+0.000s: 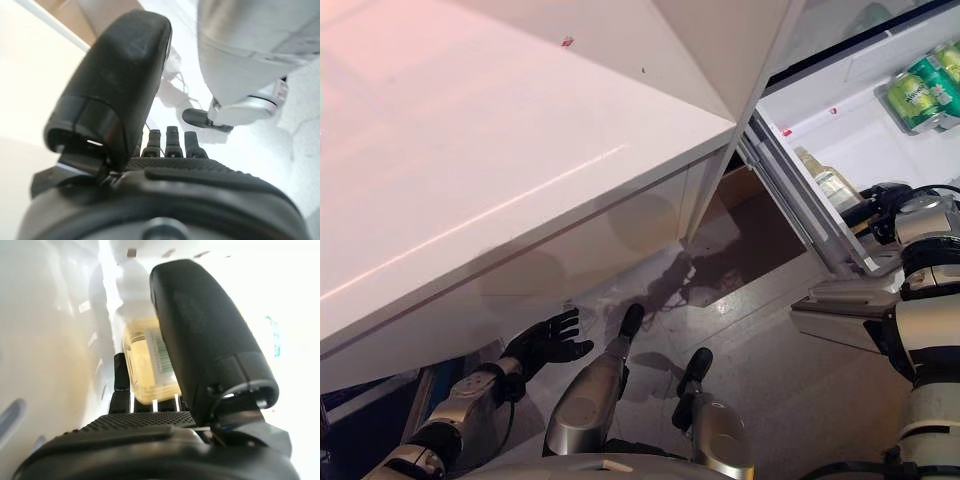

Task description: Put drinks into fridge and close the fridge

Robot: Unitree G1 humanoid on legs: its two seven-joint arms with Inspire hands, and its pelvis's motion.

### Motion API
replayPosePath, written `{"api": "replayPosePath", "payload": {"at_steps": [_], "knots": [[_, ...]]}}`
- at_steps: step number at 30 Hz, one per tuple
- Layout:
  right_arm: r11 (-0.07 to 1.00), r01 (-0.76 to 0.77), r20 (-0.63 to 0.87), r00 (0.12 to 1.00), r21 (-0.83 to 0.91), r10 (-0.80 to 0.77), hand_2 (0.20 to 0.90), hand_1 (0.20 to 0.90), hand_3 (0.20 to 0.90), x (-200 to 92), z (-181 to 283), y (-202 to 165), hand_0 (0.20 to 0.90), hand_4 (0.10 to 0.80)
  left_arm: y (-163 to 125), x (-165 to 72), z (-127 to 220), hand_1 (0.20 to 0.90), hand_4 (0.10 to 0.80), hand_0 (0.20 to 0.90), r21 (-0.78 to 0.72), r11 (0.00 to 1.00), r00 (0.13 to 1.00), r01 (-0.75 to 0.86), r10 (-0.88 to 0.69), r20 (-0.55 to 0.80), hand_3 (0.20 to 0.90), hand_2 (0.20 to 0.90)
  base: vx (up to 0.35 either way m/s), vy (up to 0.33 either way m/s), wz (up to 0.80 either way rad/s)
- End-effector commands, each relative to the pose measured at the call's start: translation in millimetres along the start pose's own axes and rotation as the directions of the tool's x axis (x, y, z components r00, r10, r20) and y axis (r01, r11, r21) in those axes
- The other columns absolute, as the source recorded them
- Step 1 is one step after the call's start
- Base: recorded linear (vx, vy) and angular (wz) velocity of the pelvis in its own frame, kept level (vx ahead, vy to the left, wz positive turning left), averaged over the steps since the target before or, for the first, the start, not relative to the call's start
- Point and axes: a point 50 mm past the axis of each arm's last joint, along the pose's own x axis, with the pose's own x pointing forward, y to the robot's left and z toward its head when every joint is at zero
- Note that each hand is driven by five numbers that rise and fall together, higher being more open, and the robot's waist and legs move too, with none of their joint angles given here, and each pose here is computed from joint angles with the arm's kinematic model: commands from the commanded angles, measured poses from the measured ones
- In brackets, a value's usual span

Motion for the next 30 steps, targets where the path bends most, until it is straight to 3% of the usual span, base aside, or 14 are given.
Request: {"api": "replayPosePath", "payload": {"at_steps": [1, 6, 9, 10, 12, 14, 21, 30], "knots": [[0.982, 0.112, 0.275, 0.959, -0.15, -0.067, 0.9, 0.9, 0.9, -29.0, 46.6, -28.4, 0.9, 0.8, 8.2, -13.9, -26.0, 0.9, 0.8, 0.9, 0.022, 0.999, 0.996, -0.044, 0.046, -0.081, 0.9, 0.9, 0.008, 0.011, -0.1], [0.982, 0.186, 0.502, 0.85, -0.005, -0.159, 0.9, 0.9, 0.9, -63.3, 74.8, -48.5, 0.9, 0.8, 15.3, -19.6, -41.5, 0.9, 0.8, 0.9, 0.013, 0.996, 0.985, -0.086, 0.088, -0.152, 0.9, 0.9, 0.008, 0.028, -0.27], [0.956, 0.228, 0.616, 0.73, 0.187, -0.295, 0.9, 0.9, 0.9, -87.5, 86.0, -64.6, 0.9, 0.8, 14.7, -21.8, -52.1, 0.9, 0.8, 0.9, 0.015, 0.996, 0.977, -0.091, 0.092, -0.19, 0.9, 0.9, 0.034, 0.051, -0.36], [0.924, 0.212, 0.652, 0.659, 0.319, -0.376, 0.9, 0.9, 0.9, -99.2, 87.5, -71.7, 0.9, 0.8, 12.4, -22.3, -57.6, 0.9, 0.8, 0.9, 0.016, 0.996, 0.973, -0.088, 0.089, -0.211, 0.9, 0.9, 0.063, 0.047, -0.42], [0.887, 0.166, 0.66, 0.611, 0.432, -0.436, 0.9, 0.9, 0.9, -105.5, 83.5, -75.3, 0.9, 0.8, 10.3, -22.5, -61.3, 0.9, 0.8, 0.9, 0.009, 0.996, 0.97, -0.085, 0.085, -0.228, 0.9, 0.9, 0.068, 0.028, -0.4], [0.779, 0.071, 0.622, 0.559, 0.623, -0.549, 0.9, 0.9, 0.9, -107.7, 66.9, -77.1, 0.9, 0.8, 4.6, -21.9, -66.2, 0.9, 0.8, 0.9, 0.01, 0.998, 0.967, -0.064, 0.064, -0.245, 0.9, 0.9, 0.08, 0.015, -0.4], [0.488, -0.1, 0.422, 0.665, 0.867, -0.616, 0.9, 0.9, 0.9, -74.9, 10.3, -35.2, 0.9, 0.8, -12.0, -19.6, -76.7, 0.9, 0.8, 0.9, 0.016, 1.0, 0.955, 0.0, 0.005, -0.295, 0.9, 0.9, 0.081, -0.012, -0.27], [0.3, -0.132, 0.3, 0.719, 0.945, -0.627, 0.9, 0.9, 0.9, -57.5, -2.9, -13.0, 0.9, 0.8, -33.5, -6.2, -66.7, 0.9, 0.8, 0.9, 0.02, 0.998, 0.96, 0.056, -0.048, -0.274, 0.9, 0.9, -0.002, -0.032, -0.05]]}}
